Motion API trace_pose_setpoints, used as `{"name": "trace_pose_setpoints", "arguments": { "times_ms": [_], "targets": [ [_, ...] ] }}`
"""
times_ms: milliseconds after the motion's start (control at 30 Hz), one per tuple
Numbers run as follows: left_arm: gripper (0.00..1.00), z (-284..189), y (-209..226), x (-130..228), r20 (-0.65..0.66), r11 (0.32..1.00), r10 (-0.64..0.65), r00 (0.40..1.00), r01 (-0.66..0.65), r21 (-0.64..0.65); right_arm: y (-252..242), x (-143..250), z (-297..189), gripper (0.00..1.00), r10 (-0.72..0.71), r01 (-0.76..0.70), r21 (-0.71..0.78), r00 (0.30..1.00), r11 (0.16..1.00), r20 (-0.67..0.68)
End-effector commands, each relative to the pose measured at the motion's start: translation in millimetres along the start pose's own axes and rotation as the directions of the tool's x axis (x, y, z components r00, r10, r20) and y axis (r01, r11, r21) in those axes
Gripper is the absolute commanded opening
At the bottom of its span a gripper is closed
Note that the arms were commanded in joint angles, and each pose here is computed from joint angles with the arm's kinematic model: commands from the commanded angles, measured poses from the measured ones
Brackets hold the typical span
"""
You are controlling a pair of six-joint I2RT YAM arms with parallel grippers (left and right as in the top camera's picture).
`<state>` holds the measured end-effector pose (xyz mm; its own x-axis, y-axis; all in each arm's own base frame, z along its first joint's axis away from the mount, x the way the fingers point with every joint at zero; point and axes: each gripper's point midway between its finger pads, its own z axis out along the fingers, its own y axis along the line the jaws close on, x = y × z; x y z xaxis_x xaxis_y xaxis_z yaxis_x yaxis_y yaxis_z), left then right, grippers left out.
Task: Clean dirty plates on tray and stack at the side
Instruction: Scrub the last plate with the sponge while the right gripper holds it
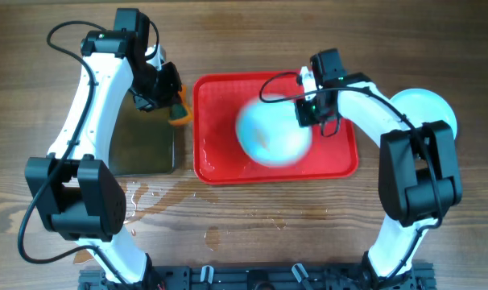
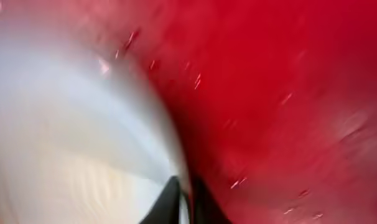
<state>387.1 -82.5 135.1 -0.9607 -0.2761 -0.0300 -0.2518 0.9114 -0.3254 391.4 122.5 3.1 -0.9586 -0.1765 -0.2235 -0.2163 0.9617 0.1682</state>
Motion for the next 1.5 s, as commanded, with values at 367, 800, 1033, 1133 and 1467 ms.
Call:
{"name": "trace_pose_setpoints", "arguments": {
  "times_ms": [367, 800, 1033, 1133, 1467],
  "targets": [
    [0.04, 79, -92, 16, 0.102, 0.945, 0.322, 0.941, -0.326, 0.022, 26, 65, 13, 0.04, 0.440, -0.461, -0.029, 0.861, 0.887, -0.254],
    [0.04, 196, -89, 70, -0.088, 0.854, 0.512, 0.854, -0.518, -0.053, 27, 59, 14, 0.04, 0.413, -0.435, -0.049, 0.881, 0.899, -0.232],
    [0.04, 176, -109, 145, -0.347, 0.878, 0.472, 0.810, -0.396, 0.270, 27, 58, 14, 0.04, 0.413, -0.434, -0.051, 0.882, 0.899, -0.228],
    [0.04, 181, -119, 128, -0.269, 0.863, 0.488, 0.831, -0.414, 0.289, 27, 58, 14, 0.04, 0.413, -0.435, -0.050, 0.881, 0.899, -0.230],
    [0.04, 185, -53, 24, 0.151, 0.942, 0.167, 0.974, -0.113, -0.315, 27, 58, 14, 0.04, 0.413, -0.434, -0.050, 0.882, 0.900, -0.229]
  ]
}}
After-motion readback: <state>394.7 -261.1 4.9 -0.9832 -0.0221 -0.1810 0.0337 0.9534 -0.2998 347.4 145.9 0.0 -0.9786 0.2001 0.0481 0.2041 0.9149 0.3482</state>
